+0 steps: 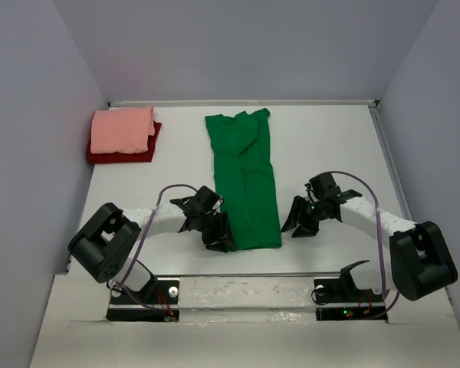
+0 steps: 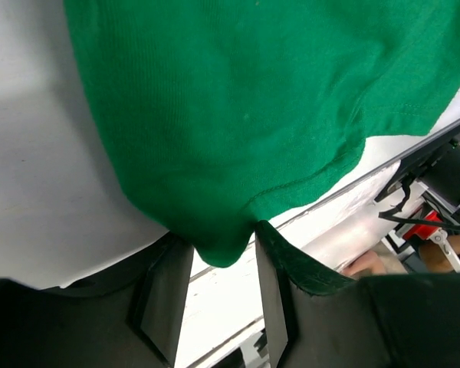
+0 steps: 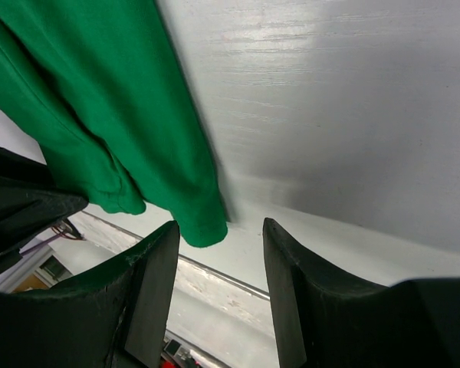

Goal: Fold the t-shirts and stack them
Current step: Grab the bottom of the folded rectangular tshirt with both arms

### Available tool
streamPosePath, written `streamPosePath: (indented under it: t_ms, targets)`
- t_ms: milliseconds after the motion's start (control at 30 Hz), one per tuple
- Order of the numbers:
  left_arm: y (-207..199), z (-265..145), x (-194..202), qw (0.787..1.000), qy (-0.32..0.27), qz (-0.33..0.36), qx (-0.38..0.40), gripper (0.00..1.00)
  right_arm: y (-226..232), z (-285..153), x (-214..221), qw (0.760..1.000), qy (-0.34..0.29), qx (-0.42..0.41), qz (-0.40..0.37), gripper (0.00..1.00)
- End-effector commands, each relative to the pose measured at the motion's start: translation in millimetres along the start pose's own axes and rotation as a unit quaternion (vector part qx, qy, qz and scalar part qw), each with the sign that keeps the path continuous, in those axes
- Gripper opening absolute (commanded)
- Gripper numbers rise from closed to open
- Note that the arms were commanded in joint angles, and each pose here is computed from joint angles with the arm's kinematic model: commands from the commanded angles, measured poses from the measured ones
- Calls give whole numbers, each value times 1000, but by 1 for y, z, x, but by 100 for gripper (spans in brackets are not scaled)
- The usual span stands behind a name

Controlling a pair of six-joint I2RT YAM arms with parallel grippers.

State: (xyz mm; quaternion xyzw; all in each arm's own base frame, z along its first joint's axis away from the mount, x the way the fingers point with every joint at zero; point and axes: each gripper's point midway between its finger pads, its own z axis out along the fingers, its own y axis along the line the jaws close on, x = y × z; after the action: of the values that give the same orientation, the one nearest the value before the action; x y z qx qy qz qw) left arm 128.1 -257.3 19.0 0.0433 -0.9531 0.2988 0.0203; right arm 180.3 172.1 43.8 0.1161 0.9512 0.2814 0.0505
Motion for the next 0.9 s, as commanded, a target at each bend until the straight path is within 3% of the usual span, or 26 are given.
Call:
streamPosePath:
  t_ms: [0,167,300,700,833,867]
  targets:
    - [48,3,-1,995,-26,-9,-92,49,5,3,0,1000,6,-15,-9,53]
    - [45,-4,0,995,-31,-5,-91,47,15,9,4,999,26,-36,-15,53]
    - [44,-5,1,996,-29,-5,-86,39,18,17,11,998,43,-31,-30,53]
    - [43,-3,3,996,-23,-2,-81,28,27,34,26,997,61,-8,-52,48]
    - [42,-3,3,997,-20,3,-78,24,31,36,27,997,61,-6,-53,32]
    - [41,-2,4,997,-18,4,-77,24,31,36,26,997,58,-4,-50,21]
